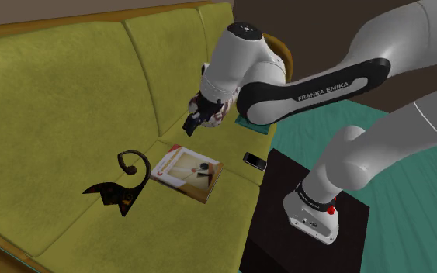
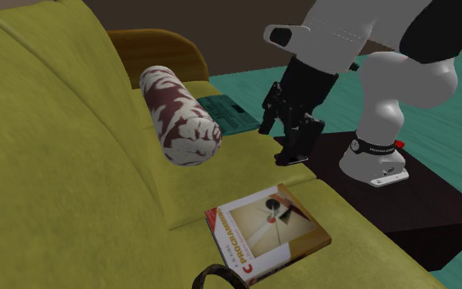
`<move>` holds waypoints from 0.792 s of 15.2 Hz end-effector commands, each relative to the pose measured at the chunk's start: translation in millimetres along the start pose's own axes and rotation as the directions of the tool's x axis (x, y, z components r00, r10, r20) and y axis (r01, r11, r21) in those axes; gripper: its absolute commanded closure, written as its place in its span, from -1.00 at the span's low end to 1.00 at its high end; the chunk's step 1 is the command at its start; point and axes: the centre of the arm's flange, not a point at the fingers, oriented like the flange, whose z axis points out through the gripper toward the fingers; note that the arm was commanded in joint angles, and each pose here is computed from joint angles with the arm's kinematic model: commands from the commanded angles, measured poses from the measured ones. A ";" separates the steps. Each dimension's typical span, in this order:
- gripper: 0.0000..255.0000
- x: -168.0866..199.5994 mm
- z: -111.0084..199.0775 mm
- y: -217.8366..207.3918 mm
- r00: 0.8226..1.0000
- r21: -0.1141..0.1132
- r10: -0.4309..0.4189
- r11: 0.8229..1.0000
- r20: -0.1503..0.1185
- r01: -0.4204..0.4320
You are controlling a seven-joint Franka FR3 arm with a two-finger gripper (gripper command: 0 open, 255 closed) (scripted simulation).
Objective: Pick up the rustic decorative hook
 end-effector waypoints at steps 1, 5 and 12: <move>-1.00 6.9 14.4 -20.6 0.999 0.008 -0.015 1.000 -0.030 0.015; -1.00 16.1 43.0 -60.1 0.995 0.014 -0.045 0.999 -0.084 0.046; -1.00 32.9 91.0 -130.6 0.979 0.022 -0.095 0.995 -0.179 0.101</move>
